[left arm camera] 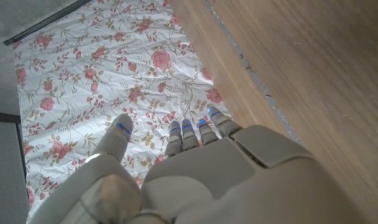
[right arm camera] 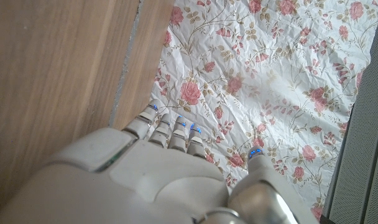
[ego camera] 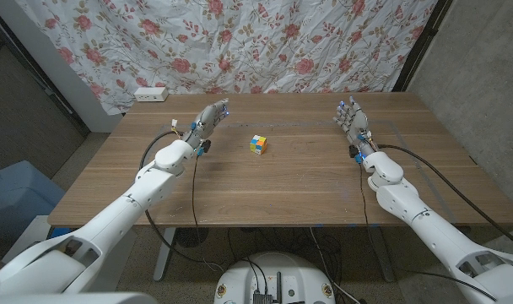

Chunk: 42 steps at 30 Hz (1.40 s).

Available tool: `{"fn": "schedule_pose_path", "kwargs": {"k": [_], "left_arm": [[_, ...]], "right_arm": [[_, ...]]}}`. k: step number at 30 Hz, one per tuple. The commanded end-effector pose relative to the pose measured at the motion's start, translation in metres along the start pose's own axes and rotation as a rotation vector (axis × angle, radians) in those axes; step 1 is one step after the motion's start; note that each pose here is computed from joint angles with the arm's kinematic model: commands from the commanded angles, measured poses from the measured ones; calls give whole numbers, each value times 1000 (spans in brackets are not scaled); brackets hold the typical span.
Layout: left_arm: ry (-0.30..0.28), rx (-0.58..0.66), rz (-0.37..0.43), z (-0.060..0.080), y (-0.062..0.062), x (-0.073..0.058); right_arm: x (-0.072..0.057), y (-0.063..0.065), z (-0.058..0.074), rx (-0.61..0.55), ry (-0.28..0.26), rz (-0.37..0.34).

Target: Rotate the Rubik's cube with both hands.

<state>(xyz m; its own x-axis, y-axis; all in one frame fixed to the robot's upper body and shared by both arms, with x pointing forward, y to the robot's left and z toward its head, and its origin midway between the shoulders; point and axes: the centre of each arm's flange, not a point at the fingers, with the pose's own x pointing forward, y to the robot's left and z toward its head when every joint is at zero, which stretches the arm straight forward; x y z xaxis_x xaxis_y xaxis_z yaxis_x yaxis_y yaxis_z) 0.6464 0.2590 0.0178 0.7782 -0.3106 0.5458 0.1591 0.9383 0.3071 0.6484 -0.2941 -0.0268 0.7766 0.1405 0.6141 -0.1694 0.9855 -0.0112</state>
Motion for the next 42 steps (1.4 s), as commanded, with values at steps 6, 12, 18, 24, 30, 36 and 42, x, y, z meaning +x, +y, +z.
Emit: {"fn": "schedule_pose_path", "kwargs": {"k": [6, 12, 18, 24, 30, 36, 42], "left_arm": [[2, 197, -103, 21, -4, -2], [7, 310, -139, 31, -6, 0], [8, 396, -180, 40, -13, 4], [15, 513, -212, 53, -20, 8], [10, 643, -264, 69, -27, 16], [5, 771, -300, 83, -34, 21], [7, 896, -319, 95, -42, 26]], "right_arm": [[-16, 7, -2, -7, -8, -19], [-22, 8, -1, -13, -8, -17], [-28, 6, 0, -12, -12, -20], [-27, 7, 3, -23, -7, 8], [-23, 5, 5, -30, -9, 14], [-20, 1, 5, -32, -9, 20], [-18, -2, 5, -40, -2, 21]]}}
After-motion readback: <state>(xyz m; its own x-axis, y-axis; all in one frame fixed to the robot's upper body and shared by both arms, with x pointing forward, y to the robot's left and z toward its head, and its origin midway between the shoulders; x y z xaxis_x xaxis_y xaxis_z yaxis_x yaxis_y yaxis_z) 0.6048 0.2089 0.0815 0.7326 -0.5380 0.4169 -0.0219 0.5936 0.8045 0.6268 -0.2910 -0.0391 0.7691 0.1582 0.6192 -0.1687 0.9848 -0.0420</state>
